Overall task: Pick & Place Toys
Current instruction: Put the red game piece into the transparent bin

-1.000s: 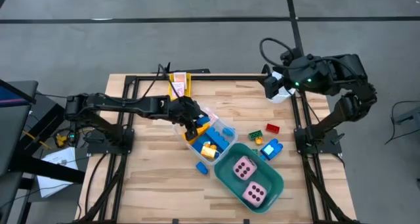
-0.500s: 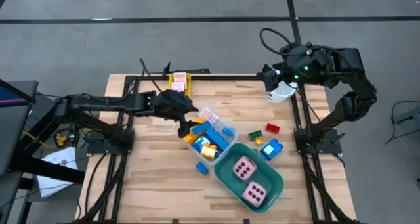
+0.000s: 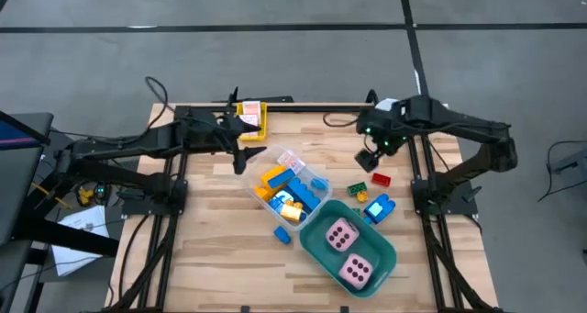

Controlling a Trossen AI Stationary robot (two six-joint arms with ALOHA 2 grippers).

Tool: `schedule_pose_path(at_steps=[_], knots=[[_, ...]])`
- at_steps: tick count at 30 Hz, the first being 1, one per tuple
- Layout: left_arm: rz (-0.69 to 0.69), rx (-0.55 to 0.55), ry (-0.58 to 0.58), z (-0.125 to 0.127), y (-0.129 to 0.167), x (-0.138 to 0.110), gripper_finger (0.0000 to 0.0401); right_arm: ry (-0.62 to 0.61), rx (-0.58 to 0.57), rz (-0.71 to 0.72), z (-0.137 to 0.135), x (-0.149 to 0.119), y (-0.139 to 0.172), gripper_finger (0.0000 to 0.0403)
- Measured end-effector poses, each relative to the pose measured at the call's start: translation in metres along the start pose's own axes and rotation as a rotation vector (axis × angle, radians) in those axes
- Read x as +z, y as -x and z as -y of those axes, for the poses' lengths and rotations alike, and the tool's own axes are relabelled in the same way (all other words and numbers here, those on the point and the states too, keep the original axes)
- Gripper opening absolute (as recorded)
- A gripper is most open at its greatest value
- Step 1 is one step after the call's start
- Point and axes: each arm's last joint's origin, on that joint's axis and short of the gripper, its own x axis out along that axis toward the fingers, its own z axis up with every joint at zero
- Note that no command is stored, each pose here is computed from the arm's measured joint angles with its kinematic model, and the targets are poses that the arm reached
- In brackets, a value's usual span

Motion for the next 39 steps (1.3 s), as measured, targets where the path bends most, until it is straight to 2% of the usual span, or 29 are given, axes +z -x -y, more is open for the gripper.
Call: schedule_pose_path(at_steps=[4,8,14,24,33,39], knots=[[0.077,0.018,0.019,-0.003,0.0,-0.005,0.029,0.039,-0.074,-0.134,0.023,-0.015,-0.038,0.0375],[0.146,0.04,0.068,-0.004,-0.004,-0.002,0.029,0.083,-0.068,-0.215,0.039,-0.03,-0.061,0.0375],[0.136,0.09,0.073,-0.004,-0.017,-0.005,0.029,0.158,-0.011,-0.127,0.049,-0.039,-0.078,0.0375],[0.18,0.098,0.114,-0.004,-0.027,-0.003,0.029,0.235,-0.035,-0.194,0.065,-0.051,-0.13,0.0373],[0.194,0.097,0.17,-0.004,-0.026,-0.002,0.029,0.282,-0.018,-0.19,0.069,-0.064,-0.166,0.0356],[0.193,0.095,0.179,-0.004,-0.026,-0.002,0.029,0.283,-0.002,-0.184,0.068,-0.062,-0.17,0.0343]])
